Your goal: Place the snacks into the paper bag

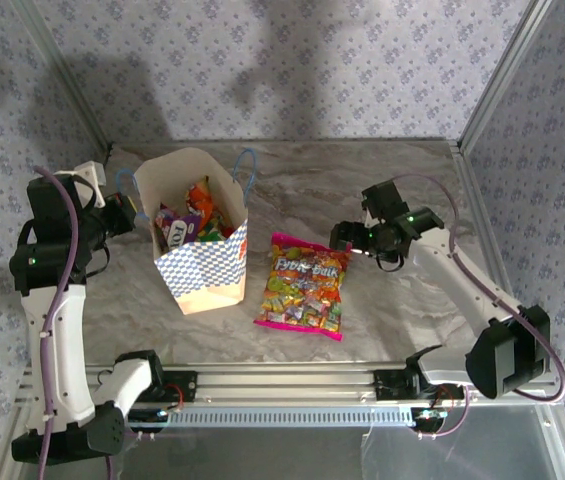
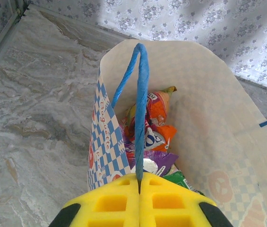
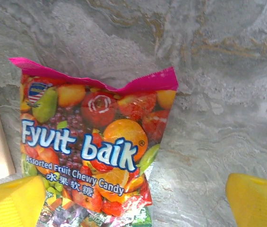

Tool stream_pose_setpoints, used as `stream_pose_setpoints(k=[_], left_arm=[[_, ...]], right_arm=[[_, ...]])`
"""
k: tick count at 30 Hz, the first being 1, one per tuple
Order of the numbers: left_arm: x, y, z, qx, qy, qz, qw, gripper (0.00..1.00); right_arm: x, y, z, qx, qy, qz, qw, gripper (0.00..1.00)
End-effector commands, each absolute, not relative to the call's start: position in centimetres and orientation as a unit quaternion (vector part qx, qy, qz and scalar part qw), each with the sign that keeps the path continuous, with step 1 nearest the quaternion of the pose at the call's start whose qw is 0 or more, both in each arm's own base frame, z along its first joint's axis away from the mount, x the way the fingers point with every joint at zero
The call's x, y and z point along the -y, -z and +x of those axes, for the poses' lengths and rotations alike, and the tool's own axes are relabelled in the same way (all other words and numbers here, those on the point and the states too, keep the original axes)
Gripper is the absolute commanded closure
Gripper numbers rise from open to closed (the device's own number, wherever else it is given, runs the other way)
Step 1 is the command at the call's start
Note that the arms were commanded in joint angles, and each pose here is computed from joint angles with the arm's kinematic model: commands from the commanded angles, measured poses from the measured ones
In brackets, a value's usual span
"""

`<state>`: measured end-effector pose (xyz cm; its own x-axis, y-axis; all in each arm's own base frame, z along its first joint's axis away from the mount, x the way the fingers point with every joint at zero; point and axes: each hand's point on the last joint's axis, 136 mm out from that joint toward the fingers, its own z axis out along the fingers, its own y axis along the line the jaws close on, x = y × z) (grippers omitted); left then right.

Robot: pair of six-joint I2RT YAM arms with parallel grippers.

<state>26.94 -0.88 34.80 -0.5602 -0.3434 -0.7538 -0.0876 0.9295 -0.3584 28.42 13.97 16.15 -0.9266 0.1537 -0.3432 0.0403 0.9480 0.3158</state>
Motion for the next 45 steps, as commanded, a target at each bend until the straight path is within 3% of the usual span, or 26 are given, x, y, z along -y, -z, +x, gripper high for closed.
stream_pose_setpoints(k=[1, 29, 45], left_arm=[[1.3, -36.1, 26.9, -0.864, 0.148, -0.115, 0.467, 0.93], [1.7, -35.2, 27.6, -0.874, 0.144, -0.105, 0.453, 0.93], [1.7, -35.0, 27.7, -0.876, 0.14, -0.102, 0.45, 0.91]], right_arm=[[-14.3, -14.7, 27.9, -0.971, -0.173, 0.066, 0.152, 0.0], [-19.9, -5.5, 24.3, -0.975, -0.212, 0.062, 0.004, 0.0], [-21.0, -3.5, 22.7, -0.975, -0.214, 0.053, -0.026, 0.0]])
